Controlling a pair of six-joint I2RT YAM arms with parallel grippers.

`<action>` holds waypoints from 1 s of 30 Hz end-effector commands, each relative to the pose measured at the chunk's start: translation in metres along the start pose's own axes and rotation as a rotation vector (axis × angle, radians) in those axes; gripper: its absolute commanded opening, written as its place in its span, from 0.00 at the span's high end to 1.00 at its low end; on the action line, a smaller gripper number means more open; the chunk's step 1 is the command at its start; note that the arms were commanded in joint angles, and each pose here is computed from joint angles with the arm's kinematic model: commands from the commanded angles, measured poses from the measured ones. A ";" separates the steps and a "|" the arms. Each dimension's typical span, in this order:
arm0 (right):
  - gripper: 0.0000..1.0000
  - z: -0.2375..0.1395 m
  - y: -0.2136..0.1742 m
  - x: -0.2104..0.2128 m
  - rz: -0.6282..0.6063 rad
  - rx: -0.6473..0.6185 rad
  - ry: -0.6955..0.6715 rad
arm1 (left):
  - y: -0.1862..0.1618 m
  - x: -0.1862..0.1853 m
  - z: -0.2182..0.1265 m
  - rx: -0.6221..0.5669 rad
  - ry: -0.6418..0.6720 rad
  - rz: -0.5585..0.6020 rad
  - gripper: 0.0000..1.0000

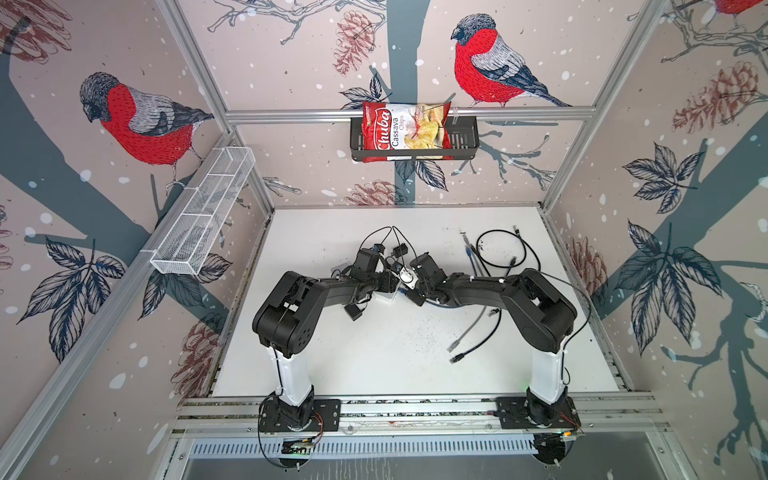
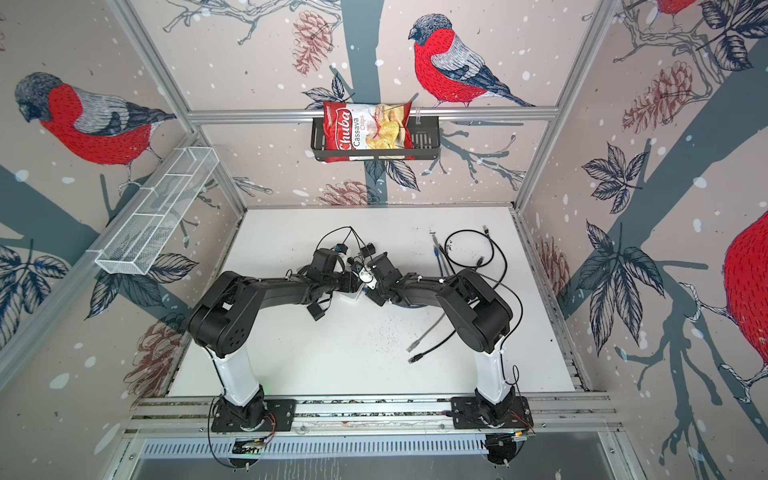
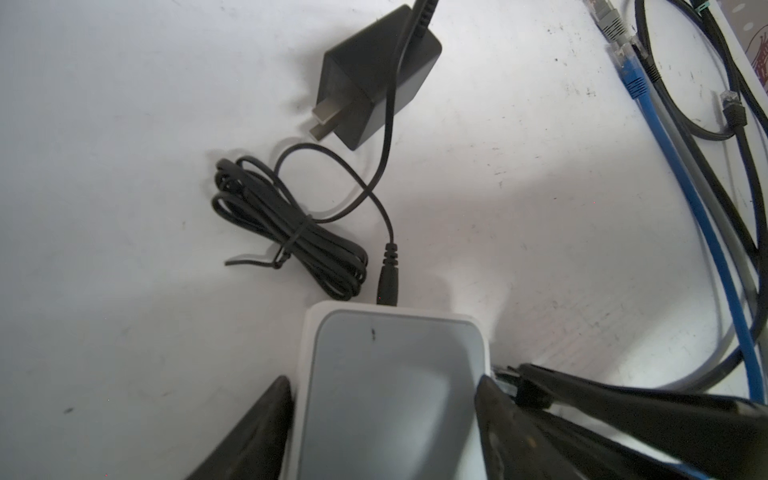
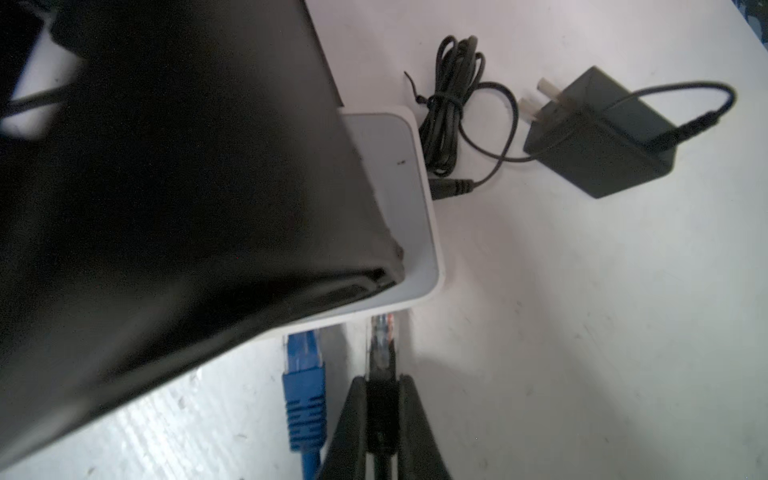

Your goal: Insert the plug into the switch port

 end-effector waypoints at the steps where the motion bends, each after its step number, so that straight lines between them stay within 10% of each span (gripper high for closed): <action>1: 0.97 -0.001 0.017 -0.001 -0.035 -0.102 0.009 | -0.014 0.002 0.002 0.074 -0.020 -0.020 0.31; 30: 0.97 -0.007 0.013 -0.006 -0.125 -0.233 -0.086 | -0.018 -0.005 -0.006 0.103 -0.100 0.045 0.23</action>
Point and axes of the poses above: each gripper's point midway between its finger pads, its own z axis out along the fingers, its own x axis along the line the jaws close on, y = z × x, the point moved 6 cm from there along -z, back along the fingers, and after that the axes turned 13 degrees about -z, right-handed, at the moved point
